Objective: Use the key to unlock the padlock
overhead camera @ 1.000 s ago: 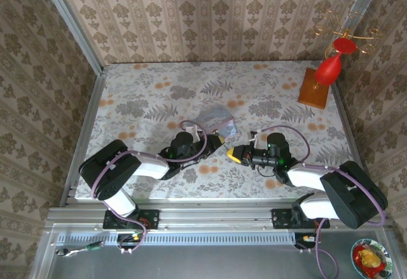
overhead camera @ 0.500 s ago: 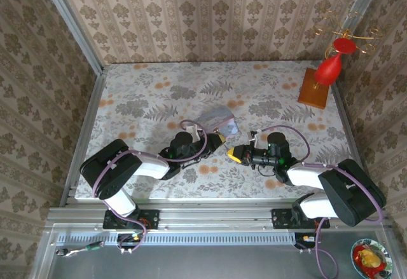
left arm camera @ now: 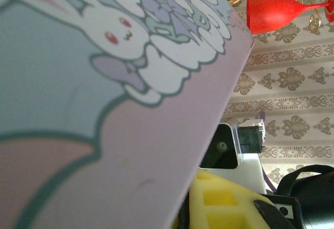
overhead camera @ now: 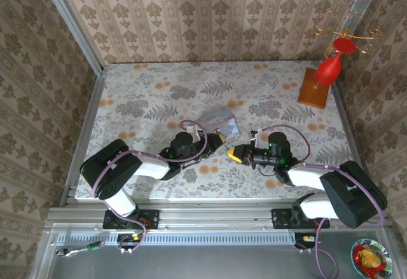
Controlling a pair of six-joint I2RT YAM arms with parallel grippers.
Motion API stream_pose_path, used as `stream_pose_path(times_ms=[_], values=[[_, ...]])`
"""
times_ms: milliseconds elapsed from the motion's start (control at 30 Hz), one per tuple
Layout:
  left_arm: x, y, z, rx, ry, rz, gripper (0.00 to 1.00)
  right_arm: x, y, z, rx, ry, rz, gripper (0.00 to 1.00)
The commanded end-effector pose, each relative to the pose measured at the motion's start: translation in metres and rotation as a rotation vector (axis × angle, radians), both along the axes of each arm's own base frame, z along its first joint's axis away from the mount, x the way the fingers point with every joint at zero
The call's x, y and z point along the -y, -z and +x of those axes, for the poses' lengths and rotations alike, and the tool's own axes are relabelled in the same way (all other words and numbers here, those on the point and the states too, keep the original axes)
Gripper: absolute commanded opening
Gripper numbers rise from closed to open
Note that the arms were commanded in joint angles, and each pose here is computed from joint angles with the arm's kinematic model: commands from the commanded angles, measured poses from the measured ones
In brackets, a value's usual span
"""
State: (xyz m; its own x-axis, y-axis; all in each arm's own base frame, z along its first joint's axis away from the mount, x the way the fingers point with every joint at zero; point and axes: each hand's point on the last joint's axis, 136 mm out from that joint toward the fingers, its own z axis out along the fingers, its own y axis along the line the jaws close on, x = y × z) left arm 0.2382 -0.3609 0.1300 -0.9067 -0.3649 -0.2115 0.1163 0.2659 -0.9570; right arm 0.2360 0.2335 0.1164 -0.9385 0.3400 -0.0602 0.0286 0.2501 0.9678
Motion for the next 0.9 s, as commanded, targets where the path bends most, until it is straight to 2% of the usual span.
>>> stream_pose_path(times_ms=[0,867], values=[[0.008,-0.024,-0.002,0.047,0.026,-0.08,0.06,0.0,-0.007,0.0,0.019,-0.004,0.014,0.0],[0.025,-0.034,-0.014,0.061,0.085,-0.099,0.04,0.006,-0.013,0.013,0.021,0.012,0.055,0.0]])
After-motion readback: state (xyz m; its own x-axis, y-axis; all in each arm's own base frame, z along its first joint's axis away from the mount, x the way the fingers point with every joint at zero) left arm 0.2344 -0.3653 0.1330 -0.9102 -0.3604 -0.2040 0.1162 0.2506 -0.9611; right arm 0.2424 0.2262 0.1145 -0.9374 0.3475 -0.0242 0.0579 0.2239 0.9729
